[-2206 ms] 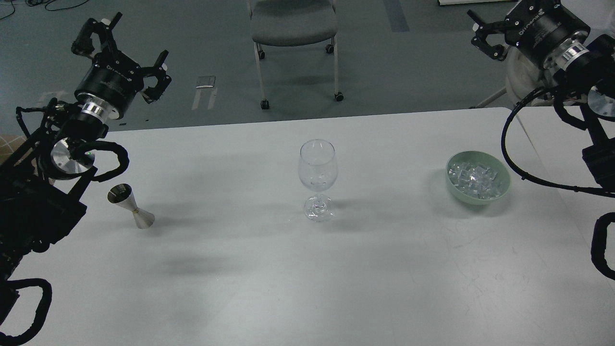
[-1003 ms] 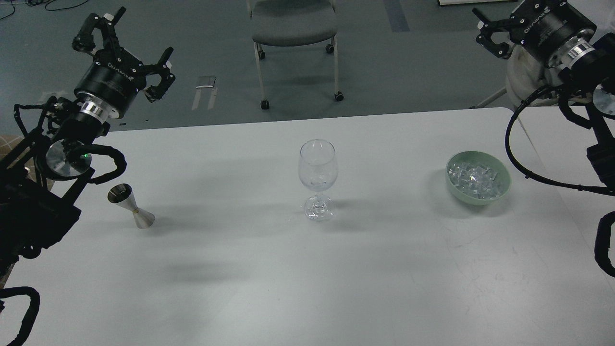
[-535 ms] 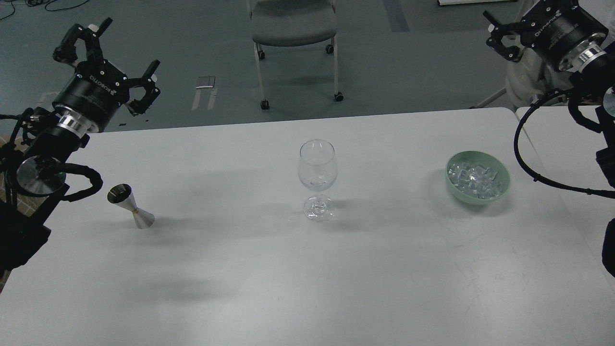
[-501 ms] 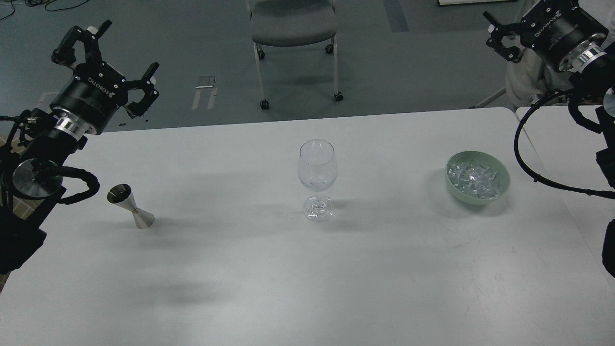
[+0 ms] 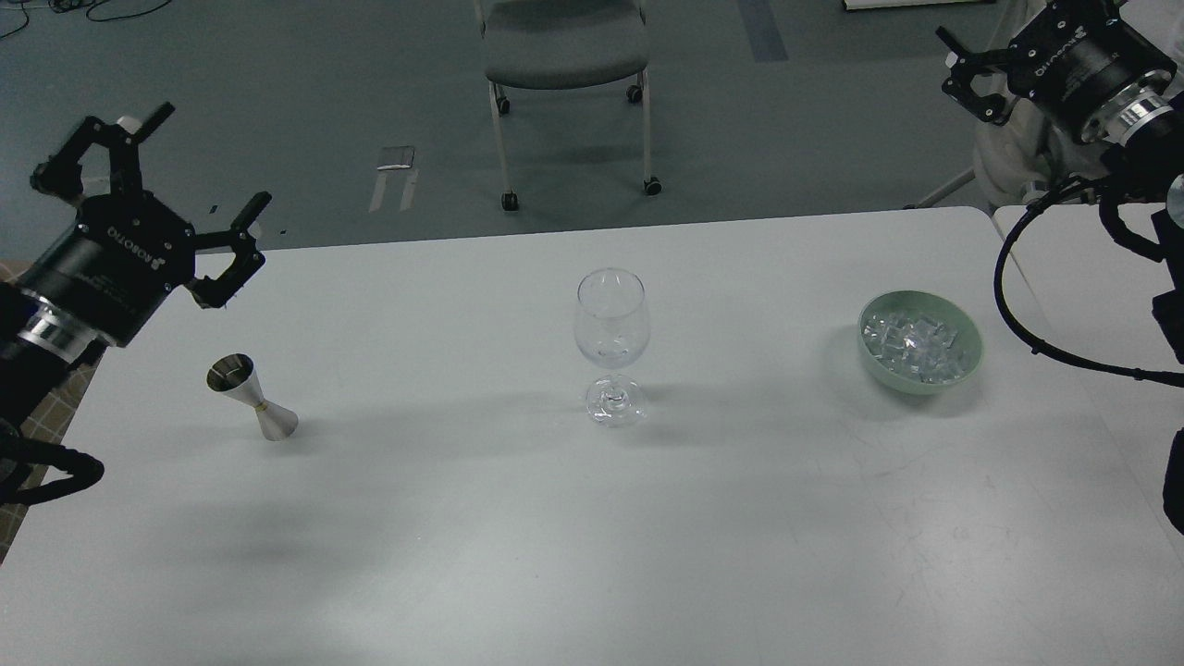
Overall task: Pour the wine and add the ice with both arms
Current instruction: 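Lower the left gripper toward the metal jigger cup, then close the left gripper around the jigger cup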
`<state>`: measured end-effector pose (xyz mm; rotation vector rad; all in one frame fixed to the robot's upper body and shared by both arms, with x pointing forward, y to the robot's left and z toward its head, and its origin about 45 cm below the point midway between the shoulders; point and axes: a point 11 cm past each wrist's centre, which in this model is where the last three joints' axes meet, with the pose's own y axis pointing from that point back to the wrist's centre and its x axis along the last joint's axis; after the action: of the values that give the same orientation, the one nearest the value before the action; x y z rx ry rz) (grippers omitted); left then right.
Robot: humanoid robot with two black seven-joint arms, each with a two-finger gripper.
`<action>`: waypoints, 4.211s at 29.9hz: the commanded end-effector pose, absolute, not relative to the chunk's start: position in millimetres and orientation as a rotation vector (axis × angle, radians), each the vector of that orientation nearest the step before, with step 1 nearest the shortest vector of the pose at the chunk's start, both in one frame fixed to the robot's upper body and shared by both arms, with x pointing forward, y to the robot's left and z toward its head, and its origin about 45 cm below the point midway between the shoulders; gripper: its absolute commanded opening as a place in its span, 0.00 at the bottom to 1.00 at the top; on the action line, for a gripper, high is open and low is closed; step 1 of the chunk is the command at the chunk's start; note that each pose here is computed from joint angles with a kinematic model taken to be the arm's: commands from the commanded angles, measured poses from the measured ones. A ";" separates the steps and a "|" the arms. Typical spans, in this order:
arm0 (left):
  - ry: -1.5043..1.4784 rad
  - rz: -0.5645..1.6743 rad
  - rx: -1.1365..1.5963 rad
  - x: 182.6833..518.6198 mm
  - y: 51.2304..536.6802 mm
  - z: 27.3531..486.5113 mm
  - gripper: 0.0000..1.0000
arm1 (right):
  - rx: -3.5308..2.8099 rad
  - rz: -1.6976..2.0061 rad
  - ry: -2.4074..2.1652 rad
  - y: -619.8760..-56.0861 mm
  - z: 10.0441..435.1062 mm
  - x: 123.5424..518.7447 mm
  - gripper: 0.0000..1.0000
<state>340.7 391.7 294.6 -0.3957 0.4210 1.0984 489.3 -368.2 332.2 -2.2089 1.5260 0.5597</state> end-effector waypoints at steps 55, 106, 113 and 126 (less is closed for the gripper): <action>1.048 1.355 -0.914 203.6 415.1 169.0 0.89 | -2.193 0.517 1.683 -424.6 326.2 466.9 1.00; 1.284 1.624 -0.831 256.1 405.3 110.2 0.75 | -2.198 0.485 1.756 -451.2 325.2 449.5 1.00; 1.285 1.642 -0.832 263.0 408.9 105.2 0.75 | -2.199 0.478 1.761 -453.2 327.1 448.8 1.00; 1.296 1.623 -0.807 279.8 404.1 96.7 0.73 | -2.197 0.467 1.780 -459.5 329.5 446.7 1.00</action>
<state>278.4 406.2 95.2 -0.7996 1.3000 1.6342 446.9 -459.0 329.2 -2.1964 1.7782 0.4683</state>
